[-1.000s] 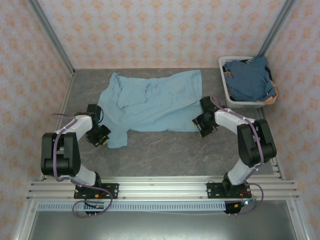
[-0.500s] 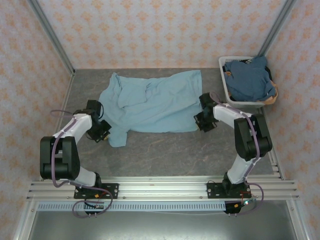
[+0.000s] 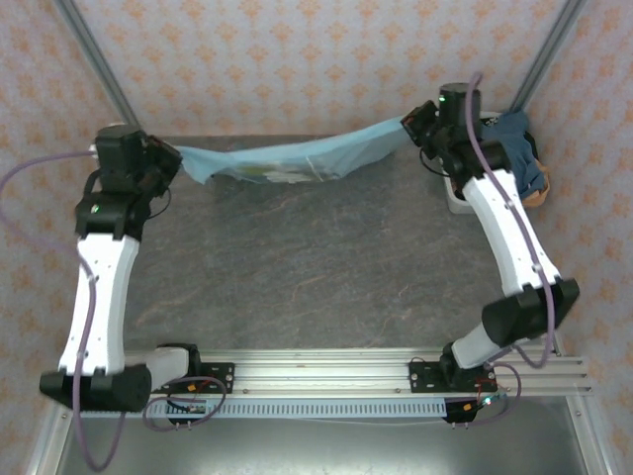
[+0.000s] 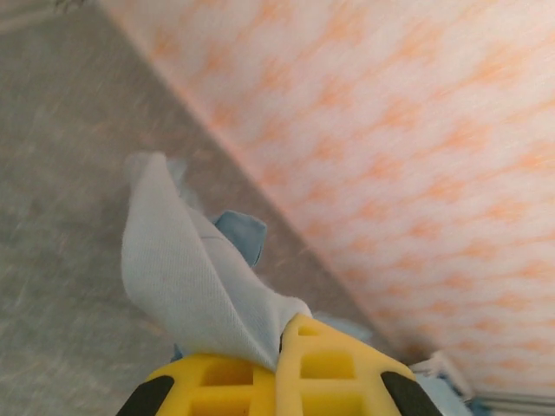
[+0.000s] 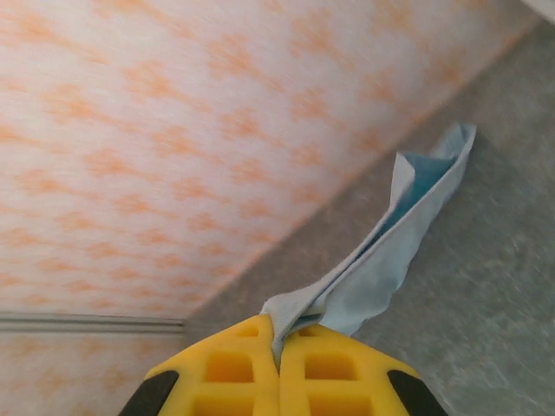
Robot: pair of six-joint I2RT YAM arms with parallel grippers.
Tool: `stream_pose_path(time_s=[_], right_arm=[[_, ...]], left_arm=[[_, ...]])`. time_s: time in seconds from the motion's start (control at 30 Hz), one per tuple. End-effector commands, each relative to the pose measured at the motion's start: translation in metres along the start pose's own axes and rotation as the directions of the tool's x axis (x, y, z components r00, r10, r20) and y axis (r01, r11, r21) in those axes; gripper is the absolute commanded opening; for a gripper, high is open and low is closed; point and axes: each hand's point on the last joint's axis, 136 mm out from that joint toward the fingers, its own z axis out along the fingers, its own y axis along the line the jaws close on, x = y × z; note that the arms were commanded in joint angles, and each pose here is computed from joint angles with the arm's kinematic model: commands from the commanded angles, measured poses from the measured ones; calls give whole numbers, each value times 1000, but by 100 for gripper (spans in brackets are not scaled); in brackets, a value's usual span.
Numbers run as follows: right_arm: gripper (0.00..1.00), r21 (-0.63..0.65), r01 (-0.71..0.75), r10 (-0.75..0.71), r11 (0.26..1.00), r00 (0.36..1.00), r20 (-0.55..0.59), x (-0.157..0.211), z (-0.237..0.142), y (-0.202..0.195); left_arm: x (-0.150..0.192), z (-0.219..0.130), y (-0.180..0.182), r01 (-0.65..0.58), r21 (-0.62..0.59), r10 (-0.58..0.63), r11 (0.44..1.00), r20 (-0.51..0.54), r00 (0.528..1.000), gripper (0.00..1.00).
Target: Fold and stack the t-shirts
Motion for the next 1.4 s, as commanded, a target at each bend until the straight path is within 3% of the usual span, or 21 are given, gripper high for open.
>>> stream_pose_path(time_s=[0.0,0.13,0.27,0.4,0.67,0.8,0.9,1.07,1.17,1.27,1.37], right_arm=[[0,-133,78,-61,988,991,122,-23,-62,32],[0,-248,105,-58,963,980,189,-29,-123,52],[0,-295,83,-36,952,986,162,-31,-135,64],[0,-308,10,14,951,997,78,-30,-99,69],[0,-307,-120,103,944,992,-70,-29,23,64],[0,-276,-145,134,950,989,-61,-42,56,54],[0,-287,-131,135,949,991,-6,-66,53,60],[0,-276,-65,114,959,980,165,-122,8,70],[0,-249,-47,110,967,963,244,-148,-17,66],[0,-195,-56,103,979,964,245,-154,-20,52],[0,-68,-60,71,996,979,190,-135,-7,19]], left_arm=[[-36,-61,-21,18,97,-35,995,179,983,0],[-65,-124,-48,1,215,-68,977,302,951,0],[-86,-136,-79,-3,258,-80,966,312,947,0],[-93,-92,-99,3,224,-62,975,257,965,0],[-104,30,-135,-78,215,40,974,176,984,0],[-105,72,-152,-94,257,61,962,135,989,0],[-112,81,-174,-92,335,49,938,135,990,0],[-145,7,-223,-110,520,-32,847,257,966,0],[-155,-43,-232,-149,554,-44,819,320,946,0],[-136,-50,-219,-167,497,21,852,286,958,0],[-93,-34,-185,-199,369,141,908,178,974,0]])
